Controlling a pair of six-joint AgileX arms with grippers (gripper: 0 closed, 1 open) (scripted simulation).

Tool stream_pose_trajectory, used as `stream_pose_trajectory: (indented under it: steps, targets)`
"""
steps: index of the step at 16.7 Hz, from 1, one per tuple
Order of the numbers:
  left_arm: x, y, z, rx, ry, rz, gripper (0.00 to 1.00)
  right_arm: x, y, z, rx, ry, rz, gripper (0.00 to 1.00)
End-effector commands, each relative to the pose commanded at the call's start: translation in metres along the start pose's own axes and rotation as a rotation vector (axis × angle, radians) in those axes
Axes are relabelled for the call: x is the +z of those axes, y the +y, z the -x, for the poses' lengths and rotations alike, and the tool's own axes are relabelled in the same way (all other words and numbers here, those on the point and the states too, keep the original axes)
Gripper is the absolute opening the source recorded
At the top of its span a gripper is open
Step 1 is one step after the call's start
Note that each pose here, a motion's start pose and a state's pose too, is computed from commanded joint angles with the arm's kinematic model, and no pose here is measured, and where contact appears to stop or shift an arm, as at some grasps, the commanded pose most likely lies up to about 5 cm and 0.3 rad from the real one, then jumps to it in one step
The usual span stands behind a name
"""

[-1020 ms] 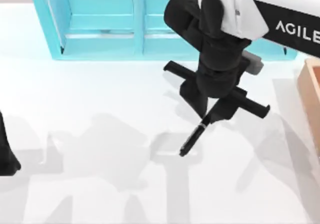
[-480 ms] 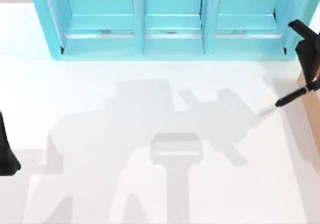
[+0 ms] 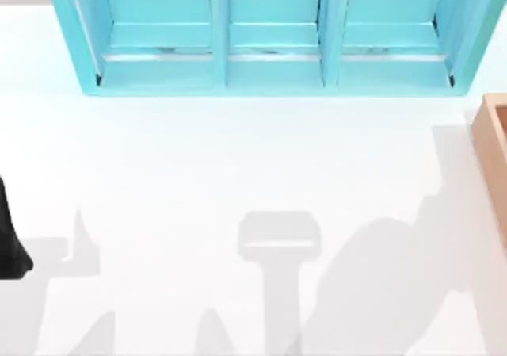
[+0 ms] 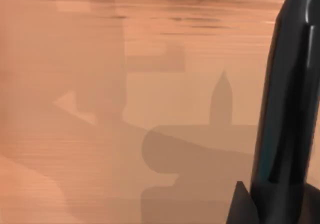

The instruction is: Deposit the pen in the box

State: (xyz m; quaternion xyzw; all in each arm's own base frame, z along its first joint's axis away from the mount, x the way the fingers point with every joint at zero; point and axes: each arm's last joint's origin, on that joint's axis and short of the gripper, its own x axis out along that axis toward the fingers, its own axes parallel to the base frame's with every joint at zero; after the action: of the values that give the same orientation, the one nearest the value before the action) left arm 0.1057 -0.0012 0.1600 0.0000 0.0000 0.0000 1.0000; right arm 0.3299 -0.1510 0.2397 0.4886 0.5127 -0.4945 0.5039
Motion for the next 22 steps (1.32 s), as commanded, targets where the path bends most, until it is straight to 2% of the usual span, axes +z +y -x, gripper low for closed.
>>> stream_pose_trajectory:
  steps: [3, 8, 22]
  targets:
    - [0.000, 0.000, 0.000, 0.000, 0.000, 0.000, 1.00, 0.017, -0.014, 0.003, 0.008, 0.002, -0.045, 0.00]
    - [0.000, 0.000, 0.000, 0.000, 0.000, 0.000, 1.00, 0.017, -0.012, 0.002, 0.007, 0.001, -0.044, 0.00]
    - [0.000, 0.000, 0.000, 0.000, 0.000, 0.000, 1.00, -0.013, -0.012, -0.049, 0.010, 0.000, -0.040, 0.00]
